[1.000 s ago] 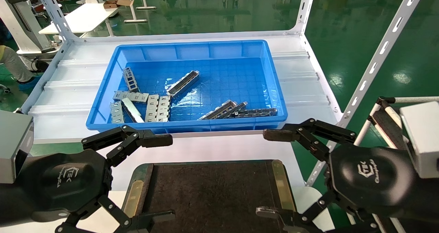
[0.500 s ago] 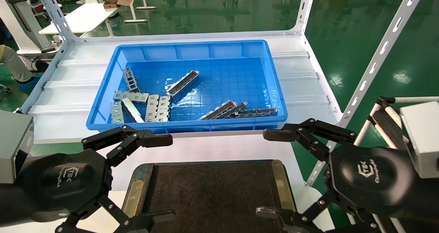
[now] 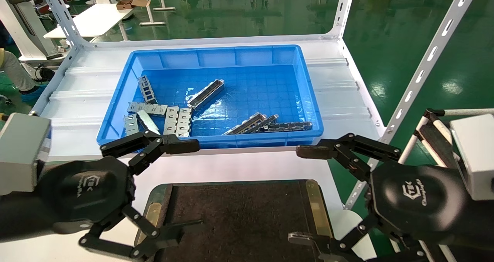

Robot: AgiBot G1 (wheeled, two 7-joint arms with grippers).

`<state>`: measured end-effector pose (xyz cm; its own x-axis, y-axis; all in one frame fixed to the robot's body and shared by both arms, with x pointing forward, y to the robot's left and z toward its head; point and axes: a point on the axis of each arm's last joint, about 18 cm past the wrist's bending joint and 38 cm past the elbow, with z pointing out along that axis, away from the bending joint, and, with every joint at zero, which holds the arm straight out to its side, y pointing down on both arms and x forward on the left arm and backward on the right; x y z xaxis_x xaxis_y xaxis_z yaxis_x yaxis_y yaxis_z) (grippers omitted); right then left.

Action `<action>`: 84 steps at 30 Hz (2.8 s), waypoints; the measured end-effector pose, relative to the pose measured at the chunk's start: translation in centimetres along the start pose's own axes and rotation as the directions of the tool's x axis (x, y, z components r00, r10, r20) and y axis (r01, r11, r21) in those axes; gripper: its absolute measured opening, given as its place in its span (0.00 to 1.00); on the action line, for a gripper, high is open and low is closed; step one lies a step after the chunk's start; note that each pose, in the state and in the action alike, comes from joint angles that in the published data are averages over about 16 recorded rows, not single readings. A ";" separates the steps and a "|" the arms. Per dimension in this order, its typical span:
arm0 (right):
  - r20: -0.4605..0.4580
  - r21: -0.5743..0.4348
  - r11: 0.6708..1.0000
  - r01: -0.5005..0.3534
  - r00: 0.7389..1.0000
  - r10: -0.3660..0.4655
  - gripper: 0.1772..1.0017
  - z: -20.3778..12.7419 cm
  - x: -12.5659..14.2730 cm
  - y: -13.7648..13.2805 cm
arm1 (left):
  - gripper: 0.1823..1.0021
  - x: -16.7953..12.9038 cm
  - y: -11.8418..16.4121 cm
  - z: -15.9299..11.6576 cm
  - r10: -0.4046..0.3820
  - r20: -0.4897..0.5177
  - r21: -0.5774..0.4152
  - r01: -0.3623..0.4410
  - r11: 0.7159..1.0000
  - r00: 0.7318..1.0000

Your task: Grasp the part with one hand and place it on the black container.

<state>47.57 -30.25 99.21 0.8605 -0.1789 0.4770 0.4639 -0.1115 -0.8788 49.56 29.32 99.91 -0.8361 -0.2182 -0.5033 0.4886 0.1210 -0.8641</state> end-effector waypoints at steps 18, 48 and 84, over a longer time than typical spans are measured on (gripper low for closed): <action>0.000 0.000 1.000 0.000 1.000 0.000 1.00 0.0 0.0 0.0 | 1.00 -8.2 3.3 3.0 0.012 0.232 -0.088 0.008 0.996 0.973; 0.000 0.000 1.000 0.000 1.000 0.000 1.00 0.0 0.0 0.0 | 1.00 -21.5 10.5 8.4 0.035 0.599 -0.246 0.142 0.959 0.800; 0.000 0.000 1.000 0.000 1.000 0.000 0.80 0.0 0.0 0.0 | 0.81 -23.3 15.1 8.1 0.073 0.770 -0.311 0.273 0.910 0.634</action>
<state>47.58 -30.25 99.21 0.8605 -0.1788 0.4770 0.4639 -0.1115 -0.8788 78.48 28.39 98.61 -0.3028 -0.8748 -0.3782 0.1389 0.3521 -0.9256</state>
